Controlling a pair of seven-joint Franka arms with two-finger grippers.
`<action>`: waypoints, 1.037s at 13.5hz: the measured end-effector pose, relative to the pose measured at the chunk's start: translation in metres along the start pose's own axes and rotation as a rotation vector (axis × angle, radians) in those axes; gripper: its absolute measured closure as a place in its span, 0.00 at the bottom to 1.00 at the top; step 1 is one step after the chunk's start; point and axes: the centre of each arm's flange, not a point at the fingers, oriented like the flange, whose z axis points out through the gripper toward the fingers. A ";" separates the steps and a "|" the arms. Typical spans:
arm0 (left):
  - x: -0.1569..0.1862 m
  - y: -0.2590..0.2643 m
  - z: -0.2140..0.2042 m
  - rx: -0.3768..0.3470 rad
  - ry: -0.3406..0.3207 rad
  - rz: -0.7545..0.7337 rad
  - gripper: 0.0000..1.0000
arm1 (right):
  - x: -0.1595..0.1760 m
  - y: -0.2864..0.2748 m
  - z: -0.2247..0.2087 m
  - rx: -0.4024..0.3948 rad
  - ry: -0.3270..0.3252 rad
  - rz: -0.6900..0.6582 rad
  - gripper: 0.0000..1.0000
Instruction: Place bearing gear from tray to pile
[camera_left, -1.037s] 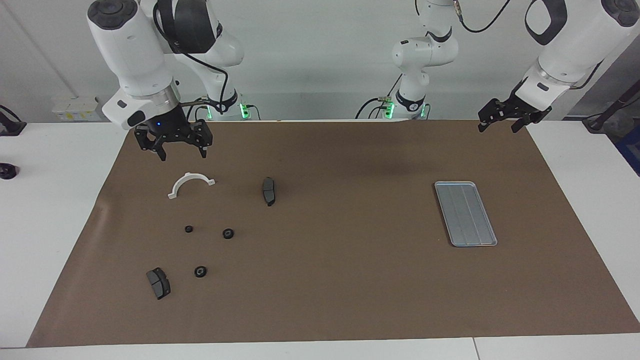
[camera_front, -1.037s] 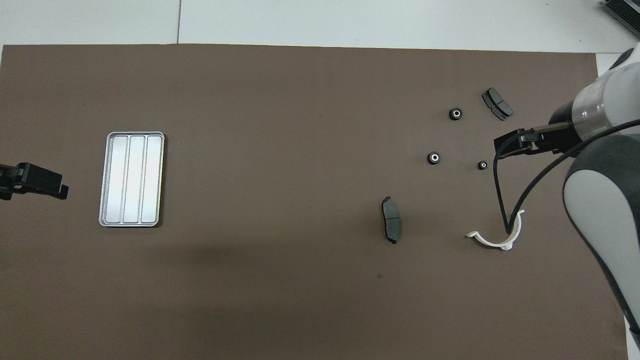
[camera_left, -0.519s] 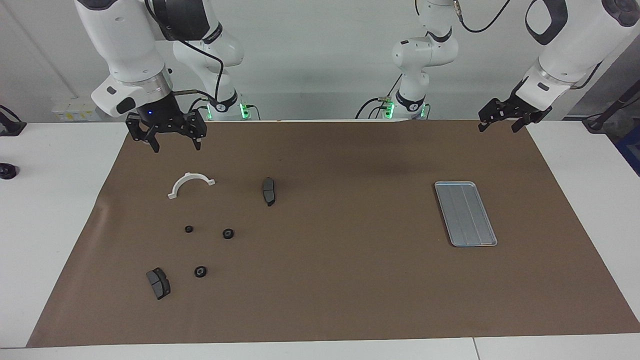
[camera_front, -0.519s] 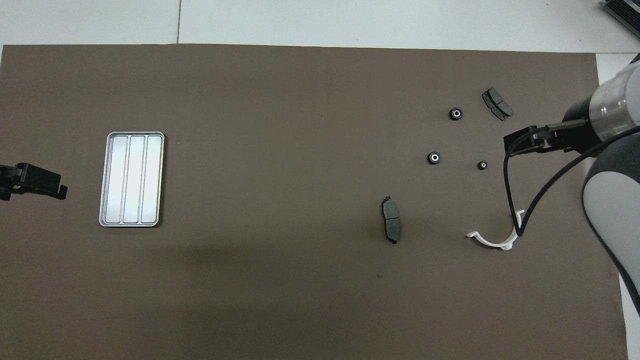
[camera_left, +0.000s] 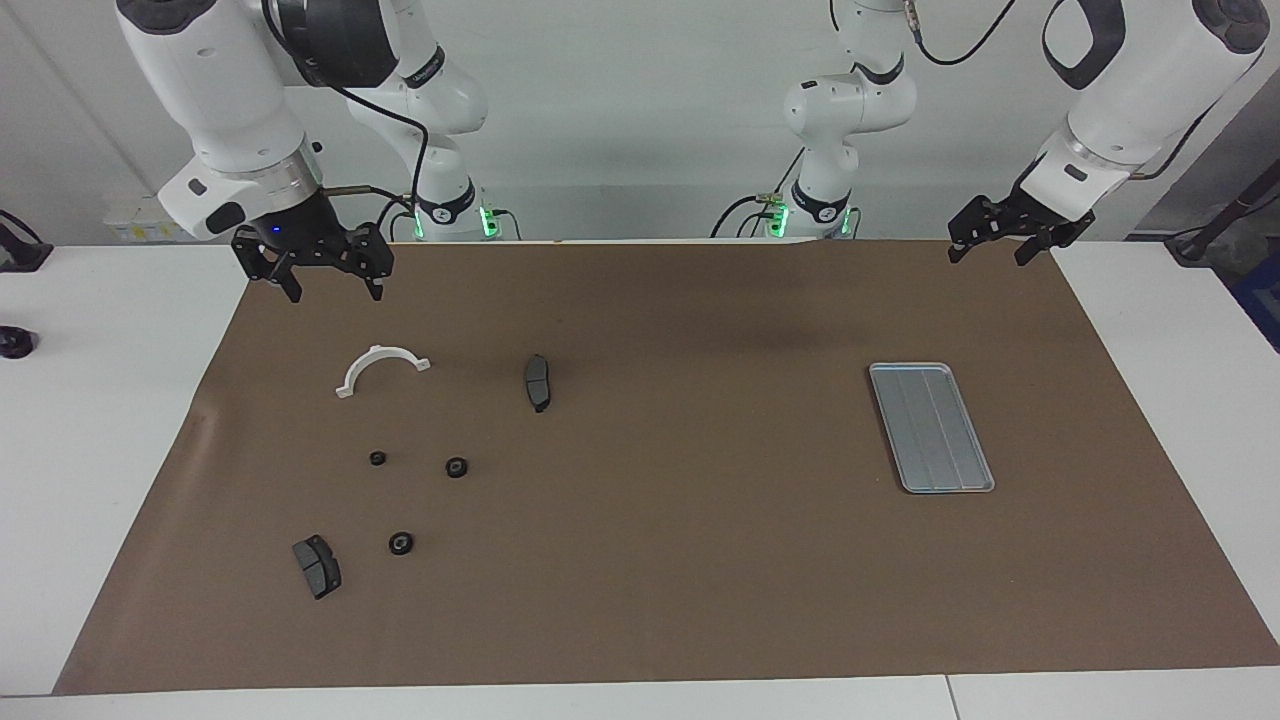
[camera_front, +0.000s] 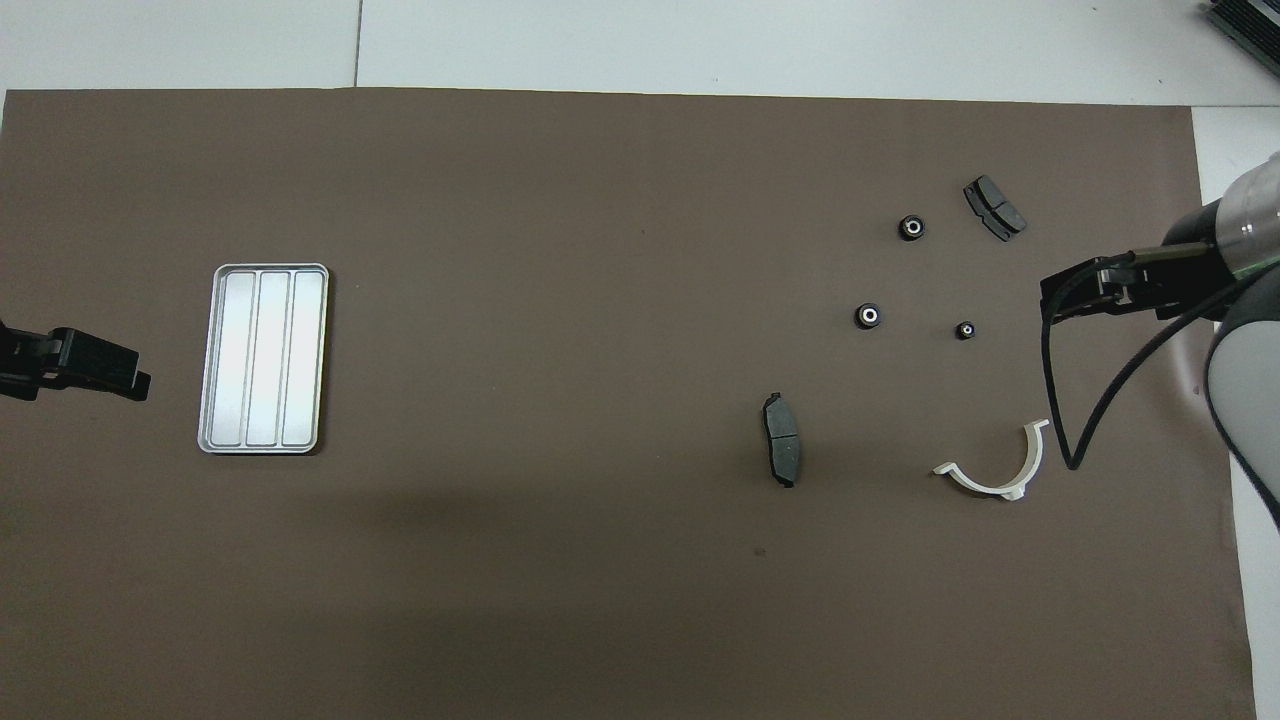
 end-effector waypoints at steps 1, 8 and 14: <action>-0.001 0.003 -0.001 -0.001 0.001 0.005 0.00 | 0.000 0.000 0.000 0.000 0.000 0.000 0.00; -0.020 0.002 0.028 -0.005 -0.061 -0.003 0.00 | -0.001 0.007 0.000 0.000 -0.008 0.013 0.00; -0.038 -0.011 0.034 -0.010 -0.072 -0.034 0.00 | -0.001 0.021 0.001 0.000 -0.012 0.038 0.00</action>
